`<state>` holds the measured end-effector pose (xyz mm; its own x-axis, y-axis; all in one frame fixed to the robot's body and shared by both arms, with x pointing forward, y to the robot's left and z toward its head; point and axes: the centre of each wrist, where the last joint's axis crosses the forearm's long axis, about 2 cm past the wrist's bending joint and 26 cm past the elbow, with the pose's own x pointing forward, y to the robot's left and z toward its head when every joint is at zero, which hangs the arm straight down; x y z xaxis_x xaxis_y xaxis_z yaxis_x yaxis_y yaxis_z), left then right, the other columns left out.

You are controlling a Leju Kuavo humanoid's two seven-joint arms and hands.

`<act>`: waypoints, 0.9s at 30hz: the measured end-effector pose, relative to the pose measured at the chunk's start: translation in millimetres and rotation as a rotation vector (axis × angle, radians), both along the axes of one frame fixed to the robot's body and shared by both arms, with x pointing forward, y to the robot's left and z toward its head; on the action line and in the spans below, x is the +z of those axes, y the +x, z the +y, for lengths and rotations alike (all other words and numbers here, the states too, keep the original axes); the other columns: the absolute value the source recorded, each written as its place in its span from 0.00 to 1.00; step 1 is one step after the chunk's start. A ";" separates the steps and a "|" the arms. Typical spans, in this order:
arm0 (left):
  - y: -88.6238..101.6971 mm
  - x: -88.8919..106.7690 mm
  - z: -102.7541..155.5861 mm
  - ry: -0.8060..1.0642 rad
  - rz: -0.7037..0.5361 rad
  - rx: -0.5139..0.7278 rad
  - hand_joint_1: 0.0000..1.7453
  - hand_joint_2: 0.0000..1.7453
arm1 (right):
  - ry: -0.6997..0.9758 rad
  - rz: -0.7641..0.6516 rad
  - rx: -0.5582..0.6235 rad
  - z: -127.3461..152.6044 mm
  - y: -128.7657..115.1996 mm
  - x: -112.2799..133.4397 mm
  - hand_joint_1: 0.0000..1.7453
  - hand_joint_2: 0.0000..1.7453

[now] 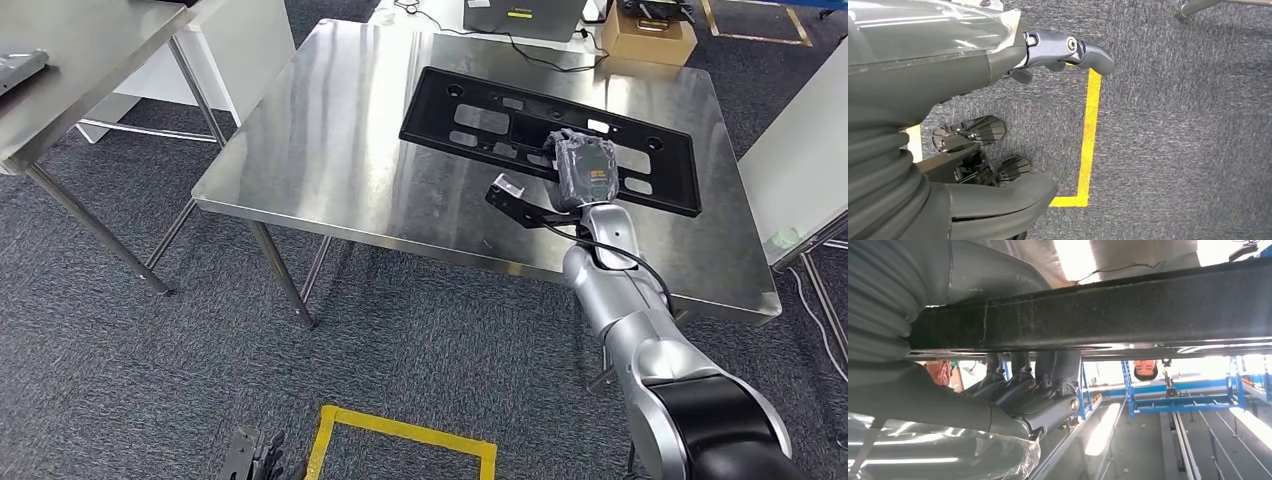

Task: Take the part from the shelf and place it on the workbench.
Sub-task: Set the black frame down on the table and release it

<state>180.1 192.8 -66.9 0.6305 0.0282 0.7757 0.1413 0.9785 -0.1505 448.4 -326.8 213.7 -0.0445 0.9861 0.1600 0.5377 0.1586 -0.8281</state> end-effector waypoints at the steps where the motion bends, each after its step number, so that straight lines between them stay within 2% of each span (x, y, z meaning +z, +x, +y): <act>1: 0.1 0.0 0.0 0.001 0.001 -0.002 0.00 1.00 | -0.001 0.001 0.000 1.0 0.1 0.9 1.00 1.00; 27: 7.8 4.1 -4.1 -0.003 0.004 -0.015 0.00 1.00 | -0.027 -0.005 0.017 4.4 -1.5 2.8 1.00 1.00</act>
<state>187.9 188.7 -62.9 0.6339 0.0209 0.7732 0.1558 0.9757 -0.1541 446.9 -322.5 216.5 -0.0617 0.9891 0.1335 0.5391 0.1456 -0.8296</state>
